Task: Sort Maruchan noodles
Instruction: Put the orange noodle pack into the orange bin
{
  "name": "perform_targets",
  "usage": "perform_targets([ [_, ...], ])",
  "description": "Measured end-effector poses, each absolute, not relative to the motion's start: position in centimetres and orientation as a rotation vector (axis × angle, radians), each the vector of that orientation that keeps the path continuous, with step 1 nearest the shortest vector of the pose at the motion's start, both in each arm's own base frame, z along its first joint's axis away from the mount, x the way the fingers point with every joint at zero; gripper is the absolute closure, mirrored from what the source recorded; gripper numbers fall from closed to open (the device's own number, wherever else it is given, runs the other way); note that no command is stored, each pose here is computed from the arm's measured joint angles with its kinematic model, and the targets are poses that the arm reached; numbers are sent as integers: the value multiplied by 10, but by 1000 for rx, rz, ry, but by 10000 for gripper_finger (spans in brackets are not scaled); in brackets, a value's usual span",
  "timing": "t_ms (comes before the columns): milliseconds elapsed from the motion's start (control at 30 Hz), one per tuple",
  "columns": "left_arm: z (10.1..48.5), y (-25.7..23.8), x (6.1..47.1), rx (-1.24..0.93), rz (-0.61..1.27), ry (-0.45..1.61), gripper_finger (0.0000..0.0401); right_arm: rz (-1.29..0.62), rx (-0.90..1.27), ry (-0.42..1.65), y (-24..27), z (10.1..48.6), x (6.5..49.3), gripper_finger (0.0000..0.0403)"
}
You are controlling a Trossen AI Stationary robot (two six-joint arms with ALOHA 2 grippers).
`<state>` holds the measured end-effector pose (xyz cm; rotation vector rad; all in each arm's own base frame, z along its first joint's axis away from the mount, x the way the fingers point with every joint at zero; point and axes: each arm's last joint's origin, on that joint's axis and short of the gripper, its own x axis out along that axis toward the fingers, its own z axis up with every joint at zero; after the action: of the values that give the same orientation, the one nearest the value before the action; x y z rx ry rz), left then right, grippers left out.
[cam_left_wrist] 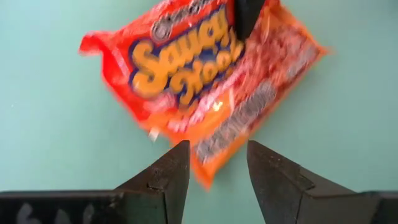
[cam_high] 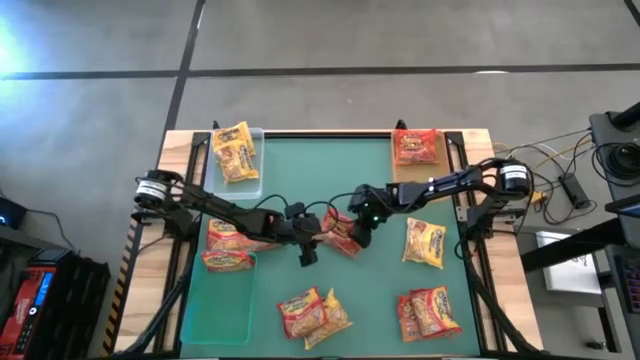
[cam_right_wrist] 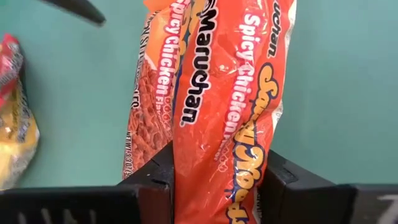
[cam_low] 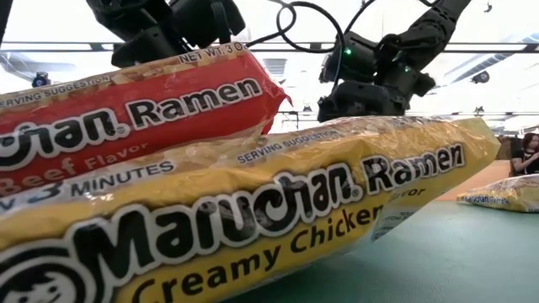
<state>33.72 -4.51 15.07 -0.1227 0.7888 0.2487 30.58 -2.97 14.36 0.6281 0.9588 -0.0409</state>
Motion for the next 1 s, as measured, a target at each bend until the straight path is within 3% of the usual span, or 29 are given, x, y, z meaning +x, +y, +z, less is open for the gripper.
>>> perform_targets([
  [300, 151, -44, 336, -103, 295, 789, 259, -81, 581, 945, -48, 176, 282, 292],
  [533, 151, -43, 336, -99, 301, 785, 259, -234, 414, 922, -67, 215, 259, 293],
  [867, 152, -40, 336, -69, 367, 766, 259, -487, 169, 1050, -78, 275, 226, 292],
  [1000, 152, -40, 336, -68, 369, 765, 259, -575, -15, 1190, -79, 297, 212, 292],
])
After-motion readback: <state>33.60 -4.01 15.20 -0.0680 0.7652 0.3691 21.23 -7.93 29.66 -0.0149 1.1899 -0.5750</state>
